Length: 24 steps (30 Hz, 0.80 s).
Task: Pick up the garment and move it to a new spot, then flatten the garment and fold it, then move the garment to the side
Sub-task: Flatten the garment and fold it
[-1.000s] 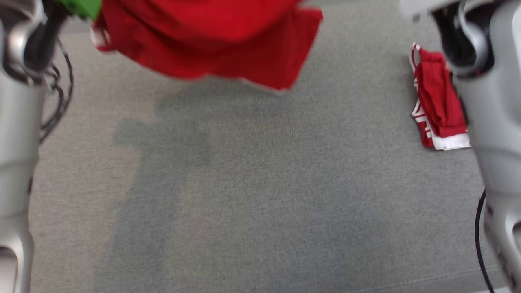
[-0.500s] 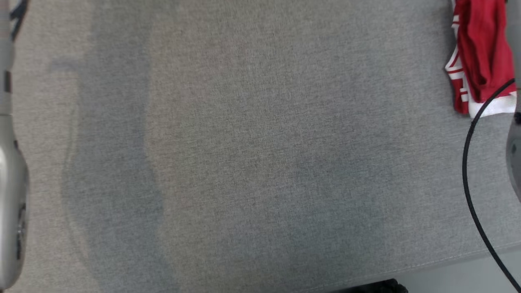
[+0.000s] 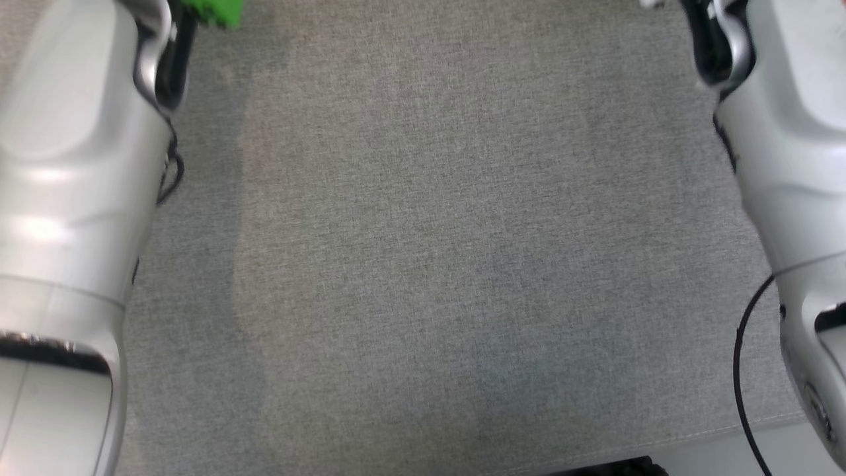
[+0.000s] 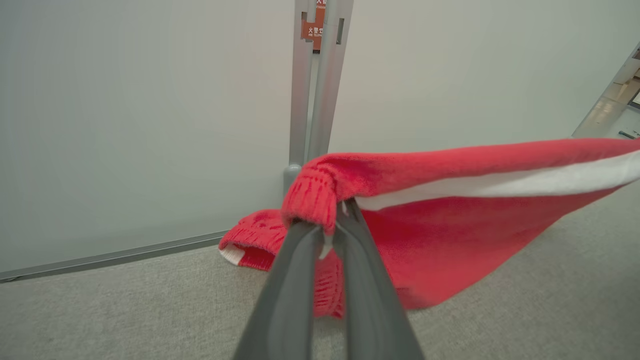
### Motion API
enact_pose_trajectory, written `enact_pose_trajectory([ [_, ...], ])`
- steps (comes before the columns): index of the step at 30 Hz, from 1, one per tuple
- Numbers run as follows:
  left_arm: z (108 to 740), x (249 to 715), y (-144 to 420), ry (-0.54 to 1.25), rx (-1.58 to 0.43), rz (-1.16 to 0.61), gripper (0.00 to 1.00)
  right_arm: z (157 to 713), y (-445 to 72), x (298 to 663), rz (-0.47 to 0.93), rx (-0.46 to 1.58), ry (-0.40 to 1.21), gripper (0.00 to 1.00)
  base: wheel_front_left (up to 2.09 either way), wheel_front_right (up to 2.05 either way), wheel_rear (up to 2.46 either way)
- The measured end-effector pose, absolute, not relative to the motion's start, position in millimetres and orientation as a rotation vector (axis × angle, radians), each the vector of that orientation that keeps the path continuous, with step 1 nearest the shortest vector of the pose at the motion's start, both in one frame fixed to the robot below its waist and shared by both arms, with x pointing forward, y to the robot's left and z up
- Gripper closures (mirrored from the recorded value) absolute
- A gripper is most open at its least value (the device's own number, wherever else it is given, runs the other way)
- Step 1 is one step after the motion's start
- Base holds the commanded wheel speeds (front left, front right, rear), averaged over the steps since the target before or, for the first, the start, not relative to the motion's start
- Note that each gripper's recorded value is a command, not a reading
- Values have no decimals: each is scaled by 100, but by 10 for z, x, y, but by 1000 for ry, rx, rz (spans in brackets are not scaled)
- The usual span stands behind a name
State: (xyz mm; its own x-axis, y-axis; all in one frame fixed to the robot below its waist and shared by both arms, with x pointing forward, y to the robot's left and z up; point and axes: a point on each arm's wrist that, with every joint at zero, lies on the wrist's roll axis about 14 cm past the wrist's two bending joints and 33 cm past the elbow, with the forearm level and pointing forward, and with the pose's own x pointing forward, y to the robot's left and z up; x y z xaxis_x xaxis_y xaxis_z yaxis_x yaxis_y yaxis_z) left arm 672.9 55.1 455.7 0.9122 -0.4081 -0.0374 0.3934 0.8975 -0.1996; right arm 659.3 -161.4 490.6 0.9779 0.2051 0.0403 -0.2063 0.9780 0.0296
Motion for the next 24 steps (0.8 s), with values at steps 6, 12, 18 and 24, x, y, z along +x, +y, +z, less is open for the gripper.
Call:
enact_pose_trajectory([
  [6,4305,6235,629,165,-159,-450,100,4711,-1473,6204,280,2,44,100,0,0,0],
  [12,4368,5840,690,176,-105,-499,100,4610,-1490,5814,327,-33,122,100,0,0,0],
  [18,4533,5565,737,160,-87,-513,100,4619,-1556,5498,344,-40,183,100,0,0,0],
  [24,4671,5267,690,139,-50,-552,100,4594,-1645,5153,374,-82,255,100,0,0,0],
])
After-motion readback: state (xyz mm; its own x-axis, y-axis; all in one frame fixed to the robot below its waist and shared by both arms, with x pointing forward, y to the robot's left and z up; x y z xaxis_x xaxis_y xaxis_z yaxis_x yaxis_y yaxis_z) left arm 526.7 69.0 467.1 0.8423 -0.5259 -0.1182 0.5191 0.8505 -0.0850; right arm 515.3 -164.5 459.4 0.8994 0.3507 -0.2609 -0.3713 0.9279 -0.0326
